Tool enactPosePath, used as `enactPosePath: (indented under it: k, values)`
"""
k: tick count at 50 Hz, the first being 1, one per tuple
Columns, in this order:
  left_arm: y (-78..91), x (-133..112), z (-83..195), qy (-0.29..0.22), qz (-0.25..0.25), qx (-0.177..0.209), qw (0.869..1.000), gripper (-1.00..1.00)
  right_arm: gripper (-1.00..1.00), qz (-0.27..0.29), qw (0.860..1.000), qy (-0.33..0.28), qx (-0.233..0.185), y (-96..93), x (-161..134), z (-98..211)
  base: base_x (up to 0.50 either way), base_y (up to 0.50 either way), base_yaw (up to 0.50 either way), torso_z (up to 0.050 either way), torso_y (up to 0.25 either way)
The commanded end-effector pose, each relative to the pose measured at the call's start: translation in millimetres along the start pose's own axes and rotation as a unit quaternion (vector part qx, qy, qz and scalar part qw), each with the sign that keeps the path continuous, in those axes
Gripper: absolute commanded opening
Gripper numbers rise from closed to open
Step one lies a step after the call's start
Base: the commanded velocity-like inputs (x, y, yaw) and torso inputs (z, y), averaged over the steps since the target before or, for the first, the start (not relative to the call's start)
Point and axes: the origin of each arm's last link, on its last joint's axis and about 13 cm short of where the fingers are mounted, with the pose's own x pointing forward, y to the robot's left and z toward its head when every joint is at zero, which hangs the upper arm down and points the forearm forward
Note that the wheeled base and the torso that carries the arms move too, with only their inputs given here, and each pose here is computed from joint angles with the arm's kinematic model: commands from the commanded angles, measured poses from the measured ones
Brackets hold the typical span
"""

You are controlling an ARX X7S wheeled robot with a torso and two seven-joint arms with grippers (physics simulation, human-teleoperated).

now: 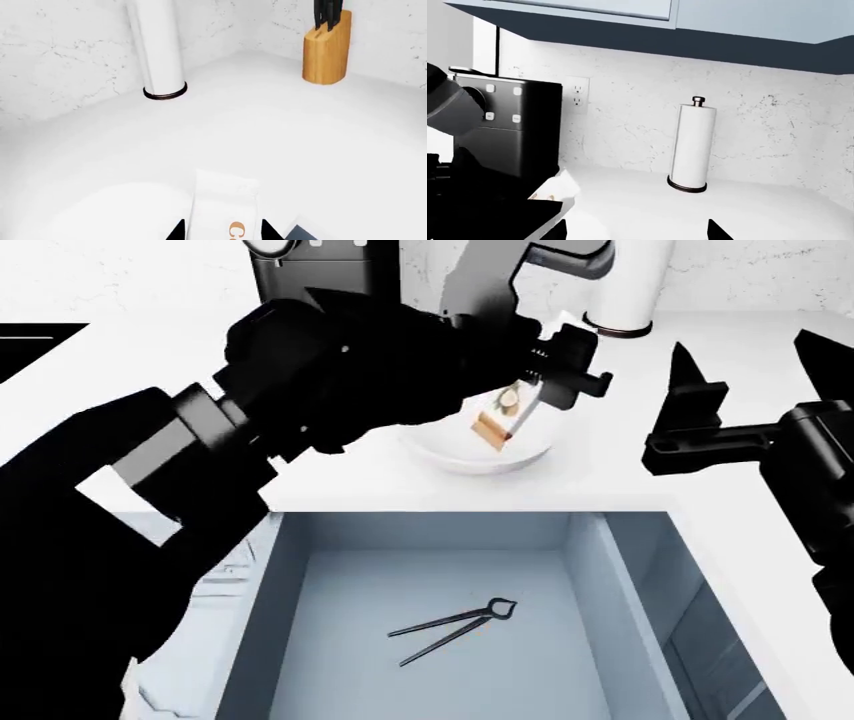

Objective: Place the bar in the bowl and close the drawer.

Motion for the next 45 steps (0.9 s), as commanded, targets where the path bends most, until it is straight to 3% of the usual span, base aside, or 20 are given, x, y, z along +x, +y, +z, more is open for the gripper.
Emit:
enactPosePath:
  k: [1,15,45]
  values:
    - [23.6,3,24,-0.043,0.081,-0.007,0.996,-1.00,1.00,-0.005,1.000,0.004,0.005,-4.2,-2,-6,0.00,0.00,0.00,0.000,0.000]
    - [40.8,8,10,-0.051,0.124,-0.029,0.991,-1.00,1.00,-0.011,1.000,0.001,0.016,-6.7,-11,-9,0.00,0.00,0.00,0.000,0.000]
    - [43.7,18,-23,-0.019,0.131,-0.021,0.991,-1.00,1.00,-0.011,1.000,0.005,0.026,-7.4,-15,-12,0.00,0.00,0.00,0.000,-0.010]
